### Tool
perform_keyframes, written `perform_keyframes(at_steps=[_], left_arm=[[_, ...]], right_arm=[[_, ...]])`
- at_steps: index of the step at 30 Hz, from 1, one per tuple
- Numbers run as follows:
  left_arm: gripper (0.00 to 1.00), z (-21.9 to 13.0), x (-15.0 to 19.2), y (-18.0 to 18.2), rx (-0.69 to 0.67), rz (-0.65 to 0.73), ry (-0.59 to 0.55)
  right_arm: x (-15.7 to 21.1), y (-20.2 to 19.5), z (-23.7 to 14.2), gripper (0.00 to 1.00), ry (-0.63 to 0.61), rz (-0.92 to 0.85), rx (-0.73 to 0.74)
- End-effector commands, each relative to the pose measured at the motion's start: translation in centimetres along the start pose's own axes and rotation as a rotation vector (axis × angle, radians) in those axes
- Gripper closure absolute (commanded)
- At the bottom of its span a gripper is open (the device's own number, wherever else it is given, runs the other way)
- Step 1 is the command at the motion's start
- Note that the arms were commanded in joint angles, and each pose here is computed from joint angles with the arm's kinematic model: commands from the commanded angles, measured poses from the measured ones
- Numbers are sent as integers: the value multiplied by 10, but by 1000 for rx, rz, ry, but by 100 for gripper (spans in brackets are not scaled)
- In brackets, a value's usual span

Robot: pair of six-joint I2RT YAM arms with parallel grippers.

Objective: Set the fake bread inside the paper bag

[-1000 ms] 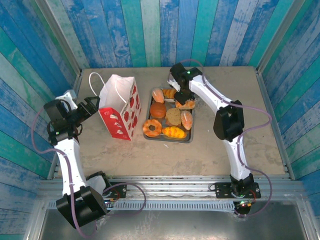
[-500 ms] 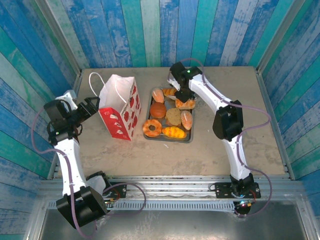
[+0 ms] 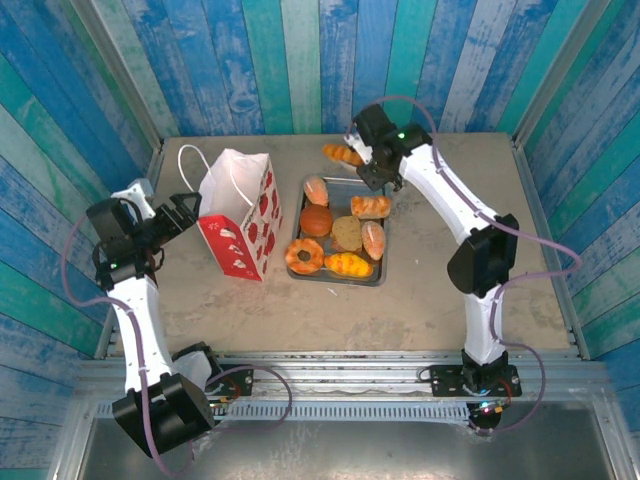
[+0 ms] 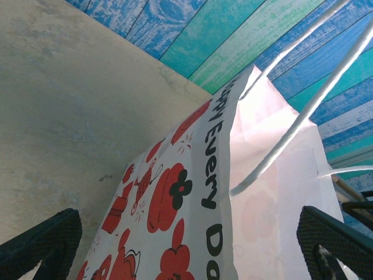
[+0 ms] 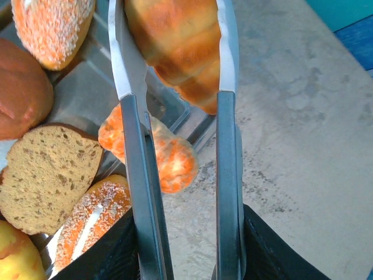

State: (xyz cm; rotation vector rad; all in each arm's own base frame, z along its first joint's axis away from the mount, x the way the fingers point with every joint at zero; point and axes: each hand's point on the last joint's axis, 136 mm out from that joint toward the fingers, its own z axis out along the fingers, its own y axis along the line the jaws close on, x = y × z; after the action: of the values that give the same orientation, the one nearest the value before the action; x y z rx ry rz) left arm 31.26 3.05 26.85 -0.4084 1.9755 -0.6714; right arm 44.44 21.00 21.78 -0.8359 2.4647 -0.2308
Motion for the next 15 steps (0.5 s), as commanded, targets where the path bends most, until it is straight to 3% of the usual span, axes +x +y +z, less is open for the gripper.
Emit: perform_keyframes(at_steps=[1, 4, 15], left_arm=[[3, -3, -4, -12, 52, 27, 3], [3, -3, -2, -15, 73, 27, 15], [23, 18, -3, -29, 158, 10, 53]], right_arm=[[-6, -11, -31, 62, -80, 93, 24], [-8, -11, -57, 63, -147, 157, -13], [-4, 19, -163, 64, -518, 361, -328]])
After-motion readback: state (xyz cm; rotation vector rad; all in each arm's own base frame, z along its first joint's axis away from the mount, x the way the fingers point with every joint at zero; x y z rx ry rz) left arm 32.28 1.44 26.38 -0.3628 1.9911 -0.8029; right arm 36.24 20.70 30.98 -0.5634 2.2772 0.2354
